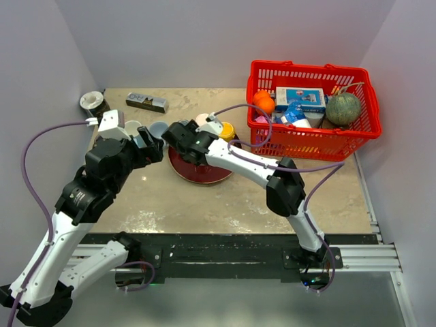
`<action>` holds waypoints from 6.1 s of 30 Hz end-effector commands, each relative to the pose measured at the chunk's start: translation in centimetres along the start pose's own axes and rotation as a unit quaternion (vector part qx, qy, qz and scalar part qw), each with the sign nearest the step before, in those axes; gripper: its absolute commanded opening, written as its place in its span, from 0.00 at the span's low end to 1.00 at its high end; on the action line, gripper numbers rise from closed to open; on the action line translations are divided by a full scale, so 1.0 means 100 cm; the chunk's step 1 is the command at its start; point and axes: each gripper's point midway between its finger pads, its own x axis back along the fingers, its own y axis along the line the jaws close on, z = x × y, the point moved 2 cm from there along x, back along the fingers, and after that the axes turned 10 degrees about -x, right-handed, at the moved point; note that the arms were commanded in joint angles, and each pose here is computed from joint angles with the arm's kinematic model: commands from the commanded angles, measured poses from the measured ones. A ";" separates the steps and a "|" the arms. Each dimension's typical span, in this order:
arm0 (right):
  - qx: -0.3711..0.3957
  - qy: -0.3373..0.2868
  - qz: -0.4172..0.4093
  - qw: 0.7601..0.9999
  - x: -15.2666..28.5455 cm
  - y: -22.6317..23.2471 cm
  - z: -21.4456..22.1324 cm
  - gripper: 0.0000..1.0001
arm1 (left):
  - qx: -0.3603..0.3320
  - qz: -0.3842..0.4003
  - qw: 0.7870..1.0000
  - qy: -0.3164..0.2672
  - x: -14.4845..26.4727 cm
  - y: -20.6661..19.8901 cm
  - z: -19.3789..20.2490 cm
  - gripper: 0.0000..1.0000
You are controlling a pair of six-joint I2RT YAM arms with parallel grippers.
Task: Turn the mug right side up
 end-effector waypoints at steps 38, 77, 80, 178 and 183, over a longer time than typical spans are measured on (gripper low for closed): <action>-0.056 -0.082 0.102 0.990 -0.056 -0.064 -0.043 0.57 | 0.001 -0.022 0.999 -0.026 0.007 0.011 -0.008 0.99; -0.032 -0.046 0.081 0.995 -0.056 -0.040 -0.004 0.58 | -0.005 -0.027 0.999 -0.026 0.009 0.015 -0.005 0.99; -0.033 -0.049 0.087 0.994 -0.058 -0.044 -0.002 0.58 | -0.005 -0.032 0.999 -0.025 0.011 0.017 -0.004 0.99; 0.022 0.369 -0.396 0.841 0.186 0.076 -0.076 0.00 | -0.176 0.264 0.945 -0.073 -0.027 -0.074 0.029 0.75; 0.020 0.374 -0.390 0.841 0.186 0.074 -0.075 0.00 | -0.167 0.272 0.946 -0.051 -0.033 -0.078 0.038 0.68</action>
